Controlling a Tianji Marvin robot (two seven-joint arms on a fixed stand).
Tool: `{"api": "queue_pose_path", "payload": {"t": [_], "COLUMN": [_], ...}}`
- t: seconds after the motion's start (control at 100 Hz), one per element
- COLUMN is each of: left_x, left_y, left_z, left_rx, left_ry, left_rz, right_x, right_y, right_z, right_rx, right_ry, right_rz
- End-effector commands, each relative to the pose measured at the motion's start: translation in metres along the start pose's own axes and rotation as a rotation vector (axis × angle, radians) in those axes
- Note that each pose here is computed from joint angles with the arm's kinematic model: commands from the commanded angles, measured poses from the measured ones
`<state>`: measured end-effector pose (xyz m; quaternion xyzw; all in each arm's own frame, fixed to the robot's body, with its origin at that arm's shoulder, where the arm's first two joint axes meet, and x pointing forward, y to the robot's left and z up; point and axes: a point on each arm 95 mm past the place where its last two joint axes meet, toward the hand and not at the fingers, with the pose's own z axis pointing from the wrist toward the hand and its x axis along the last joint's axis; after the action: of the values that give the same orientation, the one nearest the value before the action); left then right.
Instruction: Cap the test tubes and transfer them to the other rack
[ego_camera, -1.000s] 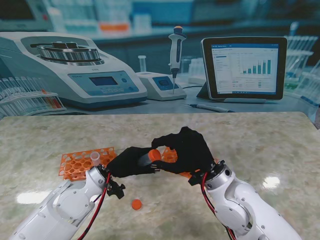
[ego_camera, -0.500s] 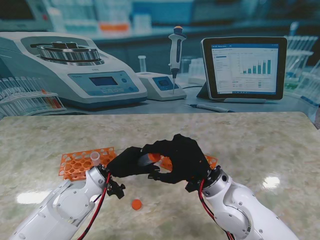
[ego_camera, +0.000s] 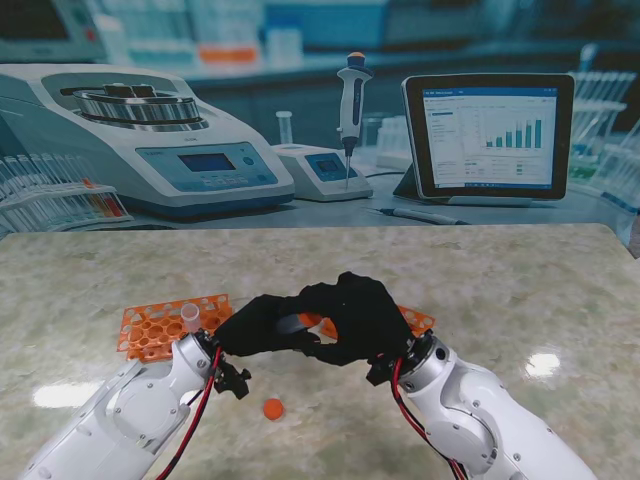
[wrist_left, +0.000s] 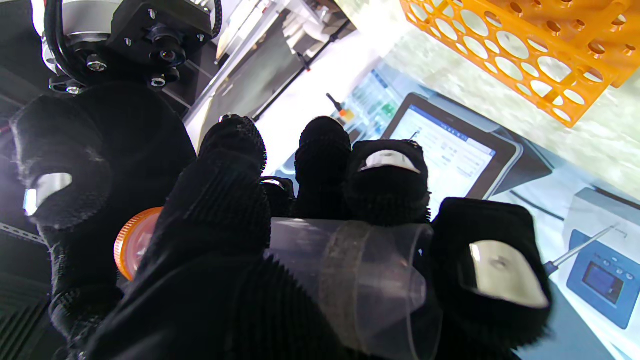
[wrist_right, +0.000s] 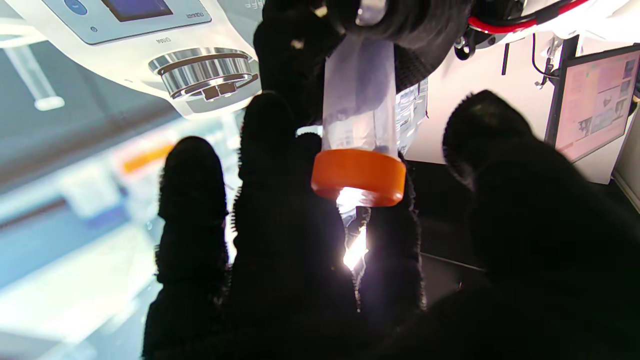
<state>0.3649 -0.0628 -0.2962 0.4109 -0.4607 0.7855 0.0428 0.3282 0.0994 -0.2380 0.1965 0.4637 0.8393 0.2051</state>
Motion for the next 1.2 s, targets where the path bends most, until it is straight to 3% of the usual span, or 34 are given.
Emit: {"api": "queue_pose_path", "payload": {"t": [0.0, 1.19], "left_x": [0.003, 0.012], "left_y": [-0.001, 0.003], "left_z": [0.001, -0.002], "left_rx": [0.004, 0.004], "left_ry": [0.013, 0.054], "left_rz": [0.001, 0.009], "right_x": [0.0, -0.01], "right_y": [-0.006, -0.019], "right_z": [-0.003, 0.004], "right_rx": [0.023, 0.151], "right_ry": [-0.004, 0.101], "right_rz": [0.006, 0.006]}}
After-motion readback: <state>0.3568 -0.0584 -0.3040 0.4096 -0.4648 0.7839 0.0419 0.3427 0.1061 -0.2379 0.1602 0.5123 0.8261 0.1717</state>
